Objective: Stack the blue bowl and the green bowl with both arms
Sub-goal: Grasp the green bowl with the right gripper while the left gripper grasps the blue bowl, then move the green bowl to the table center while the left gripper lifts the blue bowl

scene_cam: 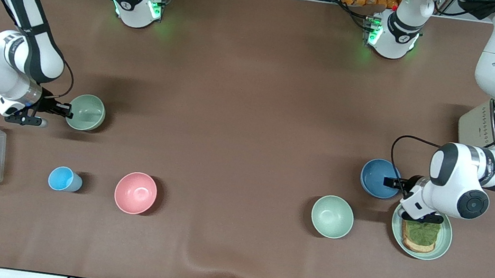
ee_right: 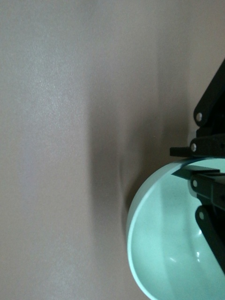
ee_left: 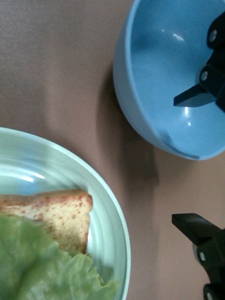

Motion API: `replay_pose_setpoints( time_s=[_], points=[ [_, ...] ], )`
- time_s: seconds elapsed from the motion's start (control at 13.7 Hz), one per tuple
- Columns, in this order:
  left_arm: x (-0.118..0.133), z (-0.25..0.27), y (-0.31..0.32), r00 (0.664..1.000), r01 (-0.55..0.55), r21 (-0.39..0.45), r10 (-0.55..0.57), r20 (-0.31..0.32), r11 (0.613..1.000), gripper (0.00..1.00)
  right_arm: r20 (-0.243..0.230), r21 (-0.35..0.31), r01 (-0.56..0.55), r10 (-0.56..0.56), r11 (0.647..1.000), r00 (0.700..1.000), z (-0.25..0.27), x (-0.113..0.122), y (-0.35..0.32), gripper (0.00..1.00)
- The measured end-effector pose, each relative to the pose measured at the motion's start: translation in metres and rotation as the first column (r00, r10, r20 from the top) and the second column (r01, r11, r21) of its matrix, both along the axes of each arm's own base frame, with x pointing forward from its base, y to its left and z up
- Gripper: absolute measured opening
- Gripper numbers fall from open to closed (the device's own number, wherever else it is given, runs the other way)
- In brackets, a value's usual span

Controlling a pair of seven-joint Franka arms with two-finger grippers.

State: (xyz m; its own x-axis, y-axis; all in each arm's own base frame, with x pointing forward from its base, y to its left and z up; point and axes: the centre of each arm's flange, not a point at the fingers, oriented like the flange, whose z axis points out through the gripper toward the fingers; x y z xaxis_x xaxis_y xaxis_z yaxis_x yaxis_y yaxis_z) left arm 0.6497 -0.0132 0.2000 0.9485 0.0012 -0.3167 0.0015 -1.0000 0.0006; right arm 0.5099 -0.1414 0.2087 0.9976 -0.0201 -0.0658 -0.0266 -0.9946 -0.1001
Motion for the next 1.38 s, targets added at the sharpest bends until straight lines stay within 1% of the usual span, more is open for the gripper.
replay_pose_setpoints(
  time_s=[0.07, 0.15, 0.36, 0.51, 0.66, 0.73, 0.8, 0.87, 1.02, 1.17, 1.31, 1.38],
  points=[
    [0.001, 0.000, 0.000, 1.000, -0.001, 0.000, 0.001, 0.004, 1.000, 1.00, 0.000, 0.002, -0.005, 0.005, 1.000, 1.000, 0.002, 0.002, 0.002, 0.04],
    [0.001, 0.000, 0.000, 1.000, -0.002, 0.000, 0.002, 0.007, 1.000, 1.00, -0.011, 0.010, -0.008, 0.008, 1.000, 1.000, 0.003, 0.003, 0.005, 0.04],
    [0.002, 0.001, 0.000, 1.000, -0.003, 0.000, 0.003, 0.012, 1.000, 1.00, -0.089, 0.081, 0.022, -0.015, 0.996, 0.996, 0.019, 0.014, 0.010, 0.04],
    [0.002, 0.003, 0.000, 1.000, -0.003, 0.000, 0.003, 0.015, 1.000, 1.00, -0.108, 0.103, 0.042, -0.031, 0.994, 0.994, 0.034, 0.025, 0.015, 0.04],
    [0.003, 0.004, 0.000, 1.000, -0.020, 0.005, 0.020, 0.017, 1.000, 1.00, -0.120, 0.102, 0.060, -0.048, 0.993, 0.992, 0.041, 0.031, 0.027, 0.04],
    [0.003, 0.004, -0.001, 0.999, -0.044, 0.013, 0.044, 0.017, 0.999, 0.93, -0.130, 0.099, 0.074, -0.060, 0.992, 0.990, 0.042, 0.033, 0.037, 0.04],
    [0.002, 0.004, -0.003, 0.998, -0.064, 0.018, 0.064, 0.017, 0.998, 0.81, -0.143, 0.094, 0.088, -0.074, 0.992, 0.987, 0.045, 0.034, 0.048, 0.04],
    [0.002, 0.004, -0.006, 0.997, -0.077, 0.021, 0.077, 0.018, 0.997, 0.71, -0.150, 0.087, 0.102, -0.089, 0.991, 0.985, 0.050, 0.036, 0.060, 0.04],
    [0.002, 0.004, -0.009, 0.996, -0.086, 0.024, 0.086, 0.018, 0.996, 0.48, -0.161, 0.071, 0.132, -0.119, 0.989, 0.980, 0.061, 0.039, 0.088, 0.04],
    [0.002, 0.004, -0.010, 0.996, -0.086, 0.023, 0.086, 0.018, 0.996, 0.30, -0.165, 0.054, 0.161, -0.151, 0.985, 0.975, 0.073, 0.041, 0.118, 0.04],
    [0.002, 0.006, -0.010, 0.996, -0.087, 0.021, 0.086, 0.018, 0.996, 0.08, -0.169, 0.033, 0.198, -0.190, 0.980, 0.967, 0.083, 0.041, 0.152, 0.04],
    [0.003, 0.012, -0.011, 0.996, -0.085, 0.020, 0.085, 0.026, 0.996, 0.07, -0.169, 0.022, 0.216, -0.209, 0.976, 0.963, 0.087, 0.041, 0.171, 0.04]
  ],
)
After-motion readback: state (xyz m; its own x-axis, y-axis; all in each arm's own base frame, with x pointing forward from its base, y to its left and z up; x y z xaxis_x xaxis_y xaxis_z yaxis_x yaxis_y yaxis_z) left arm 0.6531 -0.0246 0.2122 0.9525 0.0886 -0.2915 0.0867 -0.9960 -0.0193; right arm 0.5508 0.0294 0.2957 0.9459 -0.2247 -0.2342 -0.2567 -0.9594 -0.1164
